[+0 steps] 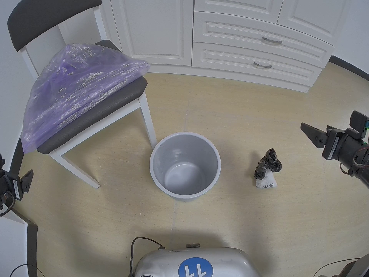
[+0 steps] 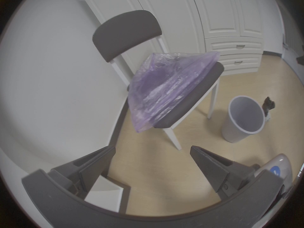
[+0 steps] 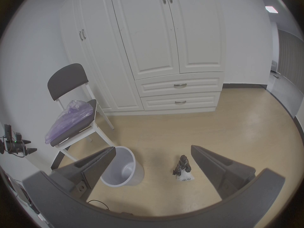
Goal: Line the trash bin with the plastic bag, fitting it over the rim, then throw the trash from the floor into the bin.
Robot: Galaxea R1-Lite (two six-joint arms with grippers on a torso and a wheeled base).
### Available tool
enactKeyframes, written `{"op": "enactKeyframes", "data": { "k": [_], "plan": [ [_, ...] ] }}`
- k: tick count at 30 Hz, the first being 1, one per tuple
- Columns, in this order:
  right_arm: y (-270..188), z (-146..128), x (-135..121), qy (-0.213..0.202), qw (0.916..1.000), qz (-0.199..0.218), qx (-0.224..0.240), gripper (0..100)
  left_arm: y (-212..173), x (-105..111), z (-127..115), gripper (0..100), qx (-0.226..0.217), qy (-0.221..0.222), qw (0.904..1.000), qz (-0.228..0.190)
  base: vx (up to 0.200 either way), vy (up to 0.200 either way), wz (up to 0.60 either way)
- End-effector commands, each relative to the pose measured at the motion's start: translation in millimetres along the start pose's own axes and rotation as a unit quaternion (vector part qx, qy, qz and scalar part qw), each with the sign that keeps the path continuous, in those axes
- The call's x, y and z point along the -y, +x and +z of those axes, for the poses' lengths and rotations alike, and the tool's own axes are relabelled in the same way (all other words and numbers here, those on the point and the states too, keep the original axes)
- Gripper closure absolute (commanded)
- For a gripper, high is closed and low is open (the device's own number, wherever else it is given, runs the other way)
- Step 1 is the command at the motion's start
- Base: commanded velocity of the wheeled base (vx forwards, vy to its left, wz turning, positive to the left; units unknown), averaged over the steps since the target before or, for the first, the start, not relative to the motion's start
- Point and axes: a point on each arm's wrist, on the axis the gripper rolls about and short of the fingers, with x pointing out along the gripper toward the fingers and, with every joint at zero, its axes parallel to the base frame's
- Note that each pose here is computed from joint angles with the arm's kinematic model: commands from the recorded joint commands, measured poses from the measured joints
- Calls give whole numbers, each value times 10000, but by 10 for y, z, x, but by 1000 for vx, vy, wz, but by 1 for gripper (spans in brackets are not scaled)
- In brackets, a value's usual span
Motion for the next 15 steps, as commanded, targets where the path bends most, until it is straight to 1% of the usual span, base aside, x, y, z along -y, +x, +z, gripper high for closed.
{"op": "enactKeyframes", "data": {
  "k": [1, 3, 7, 12, 15],
  "plan": [
    [269, -115, -92, 121, 9993, 4, -364, 0, 214, -183, -133, 0, -235, -310, 9988, -295, 0, 0, 0],
    [339, -129, -110, 173, 9990, -11, -422, 0, 208, -259, -131, 0, -123, -405, 9983, -399, 0, 0, 0],
    [388, -129, -125, 268, 9987, -18, -436, 0, 229, -295, -137, 0, -157, -445, 9983, -352, 0, 0, 0],
    [438, -143, -176, 470, 9977, 39, -487, 0, 507, -366, -220, 0, -387, -539, 9972, -334, 0, 0, 0],
    [412, -132, -204, 502, 9975, 133, -477, 0, 680, -396, -265, 0, -363, -600, 9971, -297, 0, 0, 0]
  ]
}}
